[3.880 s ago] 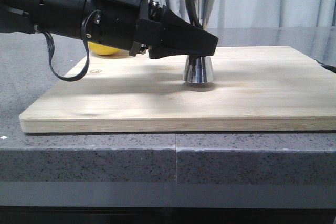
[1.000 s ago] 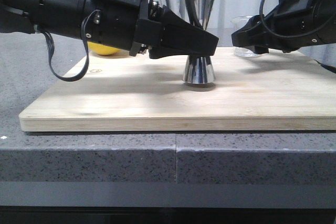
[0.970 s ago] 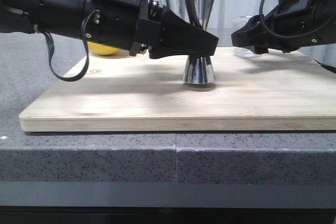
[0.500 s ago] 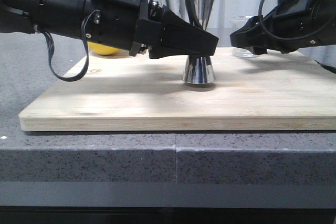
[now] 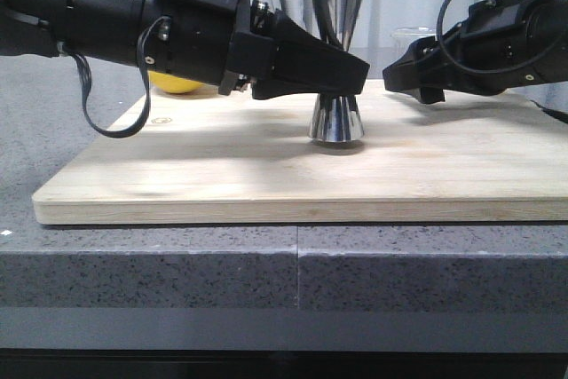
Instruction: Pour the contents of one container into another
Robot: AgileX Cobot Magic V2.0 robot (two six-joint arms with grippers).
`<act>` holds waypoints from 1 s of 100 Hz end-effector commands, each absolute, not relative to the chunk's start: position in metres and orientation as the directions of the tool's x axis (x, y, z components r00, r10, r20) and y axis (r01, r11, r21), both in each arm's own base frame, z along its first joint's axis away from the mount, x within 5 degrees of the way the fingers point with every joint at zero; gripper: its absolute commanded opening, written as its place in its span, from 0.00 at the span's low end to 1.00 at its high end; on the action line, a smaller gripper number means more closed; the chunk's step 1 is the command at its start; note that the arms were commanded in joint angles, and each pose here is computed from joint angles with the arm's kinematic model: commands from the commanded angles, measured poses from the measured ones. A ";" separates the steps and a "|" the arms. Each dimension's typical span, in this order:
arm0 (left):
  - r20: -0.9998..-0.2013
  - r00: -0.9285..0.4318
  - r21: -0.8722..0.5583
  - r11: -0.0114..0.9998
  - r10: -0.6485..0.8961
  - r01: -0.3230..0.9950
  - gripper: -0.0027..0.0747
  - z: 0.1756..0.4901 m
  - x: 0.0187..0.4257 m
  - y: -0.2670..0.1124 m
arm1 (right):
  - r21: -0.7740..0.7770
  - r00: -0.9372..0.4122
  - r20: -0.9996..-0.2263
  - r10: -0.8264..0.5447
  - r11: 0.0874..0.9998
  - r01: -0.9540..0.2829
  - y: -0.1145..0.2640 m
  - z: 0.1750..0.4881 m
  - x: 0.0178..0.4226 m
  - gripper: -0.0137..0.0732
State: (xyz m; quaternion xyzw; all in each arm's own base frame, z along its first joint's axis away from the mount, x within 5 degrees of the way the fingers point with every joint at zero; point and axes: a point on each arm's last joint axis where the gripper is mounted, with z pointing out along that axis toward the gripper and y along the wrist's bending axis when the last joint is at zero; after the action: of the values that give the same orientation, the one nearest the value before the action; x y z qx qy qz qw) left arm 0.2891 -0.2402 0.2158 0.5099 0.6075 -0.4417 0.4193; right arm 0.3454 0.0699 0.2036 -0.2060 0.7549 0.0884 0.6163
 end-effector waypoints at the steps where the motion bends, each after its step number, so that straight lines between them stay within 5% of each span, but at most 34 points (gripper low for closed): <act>1: -0.985 -0.074 -0.066 0.057 0.153 0.996 0.01 0.251 0.285 -0.240 | -0.135 -0.027 -0.987 -0.161 0.899 -0.417 0.070 0.230 0.346 0.75; 57: -0.986 -0.075 -0.067 0.058 0.152 0.996 0.01 0.251 0.285 -0.240 | -0.174 0.138 -0.982 -0.129 0.899 -0.402 0.069 0.281 0.328 0.75; 100: -0.992 -0.031 -0.018 0.098 0.126 0.995 0.01 0.266 0.302 -0.231 | -0.236 0.386 -0.918 -0.089 0.905 -0.354 0.063 0.362 0.275 0.75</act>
State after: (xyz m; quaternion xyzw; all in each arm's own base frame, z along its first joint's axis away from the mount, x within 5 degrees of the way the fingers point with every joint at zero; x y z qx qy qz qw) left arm 0.3013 -0.2353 0.2261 0.5066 0.6023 -0.4320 0.4404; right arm 0.2942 0.0646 0.3243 -0.2079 0.6197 0.0739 0.7532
